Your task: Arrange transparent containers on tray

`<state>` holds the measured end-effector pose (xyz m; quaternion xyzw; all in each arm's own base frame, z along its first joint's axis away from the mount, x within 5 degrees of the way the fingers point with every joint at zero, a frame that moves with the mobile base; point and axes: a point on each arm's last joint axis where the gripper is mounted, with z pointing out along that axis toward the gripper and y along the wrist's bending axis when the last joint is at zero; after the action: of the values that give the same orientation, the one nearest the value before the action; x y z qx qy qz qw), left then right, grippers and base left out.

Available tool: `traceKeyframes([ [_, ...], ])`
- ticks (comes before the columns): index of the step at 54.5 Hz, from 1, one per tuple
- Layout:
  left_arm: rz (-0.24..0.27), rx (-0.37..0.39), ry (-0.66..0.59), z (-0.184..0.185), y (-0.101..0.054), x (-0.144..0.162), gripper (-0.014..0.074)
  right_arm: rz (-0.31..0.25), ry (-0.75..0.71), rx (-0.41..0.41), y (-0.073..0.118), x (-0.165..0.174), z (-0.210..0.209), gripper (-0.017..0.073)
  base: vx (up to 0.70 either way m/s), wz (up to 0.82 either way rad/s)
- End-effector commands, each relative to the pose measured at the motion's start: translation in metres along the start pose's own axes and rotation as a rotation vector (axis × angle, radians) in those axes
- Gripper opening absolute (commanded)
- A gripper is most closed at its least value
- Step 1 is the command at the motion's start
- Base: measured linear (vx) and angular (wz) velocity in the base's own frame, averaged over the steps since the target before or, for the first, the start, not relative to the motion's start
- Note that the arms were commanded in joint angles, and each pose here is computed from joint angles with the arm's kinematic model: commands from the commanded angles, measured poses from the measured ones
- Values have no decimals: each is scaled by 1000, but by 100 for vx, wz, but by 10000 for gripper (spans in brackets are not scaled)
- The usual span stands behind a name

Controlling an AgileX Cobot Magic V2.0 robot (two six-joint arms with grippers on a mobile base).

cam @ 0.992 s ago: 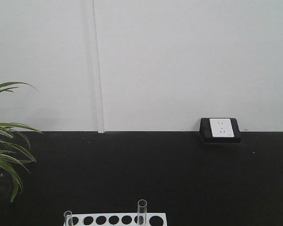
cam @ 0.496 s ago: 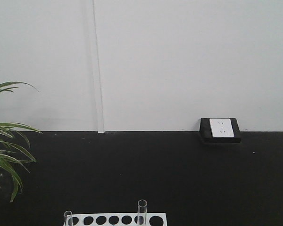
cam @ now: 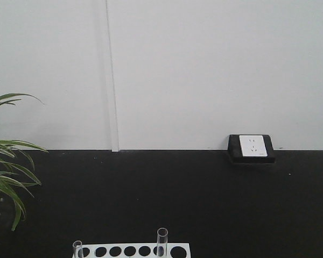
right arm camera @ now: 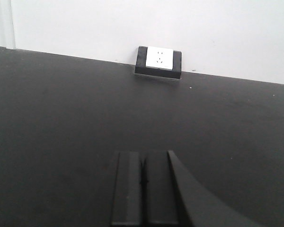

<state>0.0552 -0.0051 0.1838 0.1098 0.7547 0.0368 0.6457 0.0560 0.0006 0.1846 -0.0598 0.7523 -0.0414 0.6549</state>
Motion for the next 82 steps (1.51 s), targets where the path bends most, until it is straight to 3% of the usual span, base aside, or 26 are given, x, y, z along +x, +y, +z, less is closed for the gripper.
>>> traceKeyframes([
  [1, 0, -20, -78, 1, 0, 3, -3, -27, -101, 16, -1, -7, 0, -11, 0, 0],
  [8, -45, -34, -154, 0, 1, -4, -3, -27, -142, 21, -1, -11, -1, -11, 0, 0],
  [13, -47, -45, -204, -1, 2, -8, -3, -25, -192, 25, -2, -15, -2, -11, 0, 0],
  [18, -59, -72, -329, -4, 5, -20, -3, 46, -314, 30, -3, -26, -4, -11, 0, 0],
  [19, -72, -77, -354, -5, 6, -23, -3, 67, -332, 30, -3, -27, -5, -11, 0, 0],
  [23, -222, -73, -437, -10, 10, -36, -3, 117, -409, 34, -5, -36, -8, -11, 0, 0],
  [25, -264, -66, -457, -13, 12, -44, -3, 129, -433, 35, -6, -44, -11, -11, 0, 0],
  [27, -271, -63, -480, -18, 14, -54, -3, 137, -457, 37, -8, -54, -15, -11, 0, 0],
  [39, -177, -71, -537, -40, 29, -140, -3, 82, -569, 55, -21, -146, -45, -11, 0, 0],
  [44, -167, -70, -506, -25, 36, -173, -3, 56, -539, 60, -25, -178, -31, -11, 0, 0],
  [49, -168, -65, -449, 2, 41, -195, -3, 64, -484, 53, -28, -200, -4, -11, 0, 0],
  [60, -183, -51, -321, 61, 44, -203, -3, 83, -320, 34, -29, -203, 56, -11, 0, 0],
  [69, -183, -48, -269, 89, 43, -195, 13, 83, -280, 33, -28, -197, 82, -3, 0, 0],
  [75, -183, -48, -260, 95, 42, -193, 58, 83, -272, 32, -28, -195, 85, 27, 0, 0],
  [82, -183, -46, -247, 97, 42, -192, 159, 81, -272, 32, -28, -195, 85, 122, 0, 0],
])
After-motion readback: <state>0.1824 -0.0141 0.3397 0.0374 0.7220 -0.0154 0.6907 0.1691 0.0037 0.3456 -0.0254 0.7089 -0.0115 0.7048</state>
